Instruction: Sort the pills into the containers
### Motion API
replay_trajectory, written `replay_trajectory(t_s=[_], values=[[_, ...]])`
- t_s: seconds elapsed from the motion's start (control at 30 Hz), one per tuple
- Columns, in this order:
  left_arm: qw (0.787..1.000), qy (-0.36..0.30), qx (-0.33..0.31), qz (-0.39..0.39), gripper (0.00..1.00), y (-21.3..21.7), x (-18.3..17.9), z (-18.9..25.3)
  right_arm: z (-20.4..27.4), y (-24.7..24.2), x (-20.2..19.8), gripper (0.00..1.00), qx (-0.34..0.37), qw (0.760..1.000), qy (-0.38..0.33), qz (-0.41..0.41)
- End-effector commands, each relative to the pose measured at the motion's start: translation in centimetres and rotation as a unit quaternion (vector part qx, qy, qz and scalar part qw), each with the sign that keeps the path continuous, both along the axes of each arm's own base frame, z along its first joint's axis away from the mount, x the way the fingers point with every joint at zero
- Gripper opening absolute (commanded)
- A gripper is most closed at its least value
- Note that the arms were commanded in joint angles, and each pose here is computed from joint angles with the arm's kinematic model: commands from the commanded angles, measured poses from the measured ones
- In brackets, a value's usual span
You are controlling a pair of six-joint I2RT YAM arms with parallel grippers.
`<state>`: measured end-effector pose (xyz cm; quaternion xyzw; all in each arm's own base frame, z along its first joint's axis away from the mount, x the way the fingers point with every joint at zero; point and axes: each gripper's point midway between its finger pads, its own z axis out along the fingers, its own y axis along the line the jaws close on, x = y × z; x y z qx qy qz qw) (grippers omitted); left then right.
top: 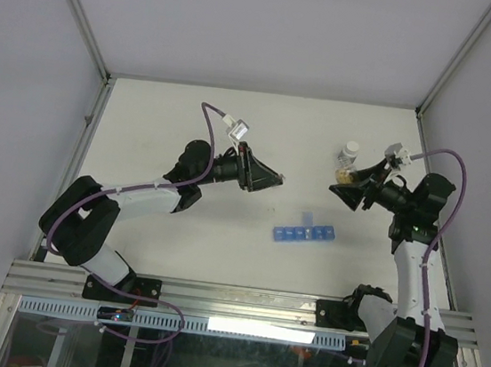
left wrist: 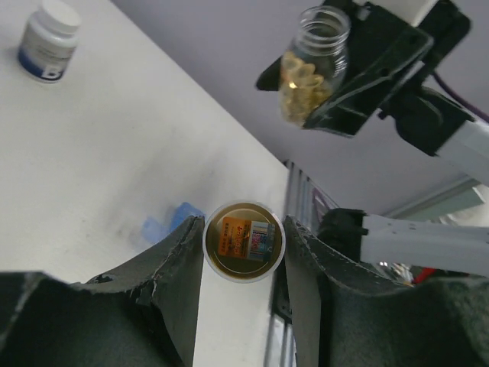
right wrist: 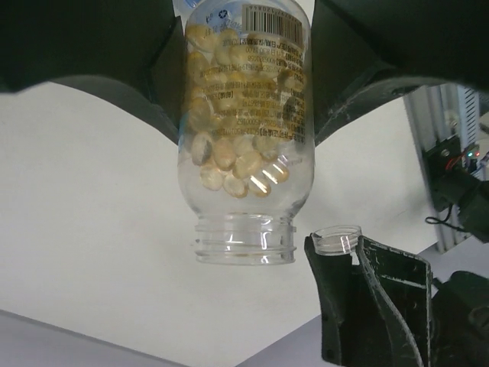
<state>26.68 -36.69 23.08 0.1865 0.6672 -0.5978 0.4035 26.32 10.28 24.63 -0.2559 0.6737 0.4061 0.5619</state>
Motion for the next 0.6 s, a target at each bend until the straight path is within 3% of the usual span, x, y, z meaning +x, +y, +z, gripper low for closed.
replay_trajectory(t_s=[0.0, 0.3, 0.57], values=[[0.992, -0.029, -0.089, -0.084, 0.31, 0.7, -3.8, 6.0, 0.4, 2.5, -1.5, 0.00, -0.044, 0.994, -0.047, 0.082], [0.984, -0.002, -0.124, -0.131, 0.32, 0.1, -4.7, 7.4, -0.7, 5.3, -3.0, 0.00, -0.101, 0.981, -0.089, 0.141], [0.984, 0.012, -0.138, -0.109, 0.31, -0.8, -3.1, 7.2, -1.5, 7.1, -4.2, 0.00, -0.110, 0.974, -0.091, 0.178]])
